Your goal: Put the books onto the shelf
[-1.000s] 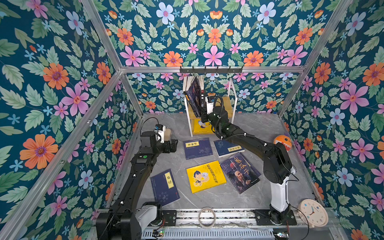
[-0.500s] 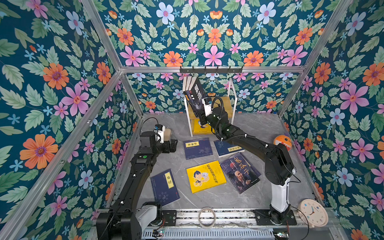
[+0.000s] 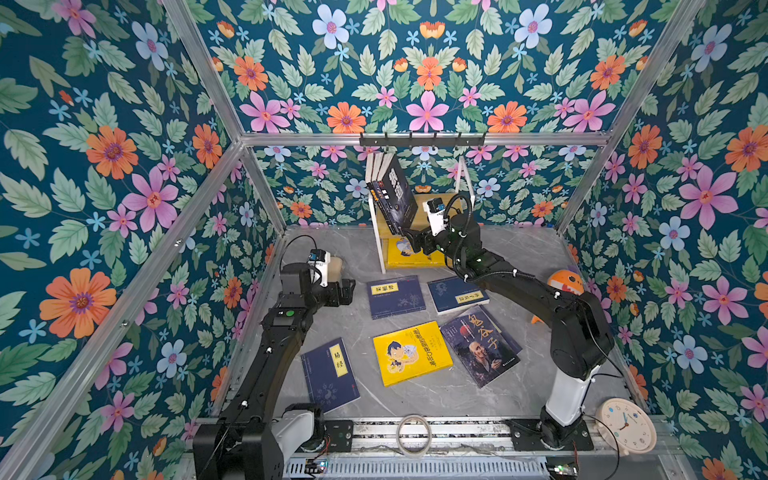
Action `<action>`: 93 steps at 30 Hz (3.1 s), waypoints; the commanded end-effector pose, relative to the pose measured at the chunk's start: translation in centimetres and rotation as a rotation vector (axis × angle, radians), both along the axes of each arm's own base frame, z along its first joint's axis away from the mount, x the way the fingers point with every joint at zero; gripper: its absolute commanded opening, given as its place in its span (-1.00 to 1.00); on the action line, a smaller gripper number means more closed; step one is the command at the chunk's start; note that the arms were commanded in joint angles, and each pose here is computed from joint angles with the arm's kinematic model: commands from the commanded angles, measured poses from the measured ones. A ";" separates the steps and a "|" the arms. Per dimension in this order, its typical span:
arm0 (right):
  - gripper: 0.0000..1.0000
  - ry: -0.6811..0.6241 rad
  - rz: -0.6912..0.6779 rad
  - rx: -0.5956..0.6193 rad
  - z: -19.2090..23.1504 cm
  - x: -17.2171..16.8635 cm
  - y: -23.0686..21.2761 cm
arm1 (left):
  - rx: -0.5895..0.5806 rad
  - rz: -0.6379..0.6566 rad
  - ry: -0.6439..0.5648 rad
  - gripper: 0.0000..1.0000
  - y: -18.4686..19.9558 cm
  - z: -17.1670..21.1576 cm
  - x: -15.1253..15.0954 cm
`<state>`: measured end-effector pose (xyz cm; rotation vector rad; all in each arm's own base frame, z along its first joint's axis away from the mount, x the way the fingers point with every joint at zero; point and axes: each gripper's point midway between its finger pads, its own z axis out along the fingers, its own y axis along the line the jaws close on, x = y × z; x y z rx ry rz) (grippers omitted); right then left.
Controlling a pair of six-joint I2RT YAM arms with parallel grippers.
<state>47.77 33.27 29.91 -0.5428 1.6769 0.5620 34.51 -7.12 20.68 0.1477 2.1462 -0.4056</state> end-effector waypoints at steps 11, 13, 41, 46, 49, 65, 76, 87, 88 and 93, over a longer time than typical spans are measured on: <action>0.87 -0.002 0.090 0.011 -1.7 -8.9 1.2 | 0.075 -0.053 -0.019 0.99 0.1 0.2 0.5; 0.87 -0.009 0.111 -0.022 -2.6 -10.8 2.0 | 0.104 -0.108 -0.009 0.99 -0.3 0.2 0.2; 0.81 0.043 0.480 -0.184 -16.3 -29.6 15.8 | 0.966 -0.438 0.410 0.99 8.5 -7.4 -7.6; 0.79 0.220 0.431 -0.144 -17.4 -29.1 15.7 | 1.086 -0.599 0.610 0.99 10.5 -9.6 -12.4; 0.67 0.376 0.386 -0.038 -17.8 -27.9 14.9 | 1.116 -0.664 0.710 0.99 11.4 -10.7 -15.1; 0.35 0.893 0.427 -0.032 -20.5 -29.1 16.3 | 1.034 -0.884 0.866 0.99 10.9 -16.1 -22.8; 0.05 0.987 0.419 0.068 -21.5 -28.3 15.4 | 0.957 -0.805 0.726 0.99 8.7 -18.6 -18.9; 0.06 1.009 0.409 0.076 -21.4 -28.4 15.0 | 0.944 -0.716 0.526 0.99 6.9 -18.8 -11.6; 0.06 1.004 0.410 0.089 -21.2 -28.3 15.0 | 0.949 -0.698 0.512 0.99 6.9 -18.7 -10.9; 0.06 1.025 0.402 0.065 -21.7 -28.5 14.9 | 0.986 -0.772 0.565 0.99 7.5 -17.2 -12.4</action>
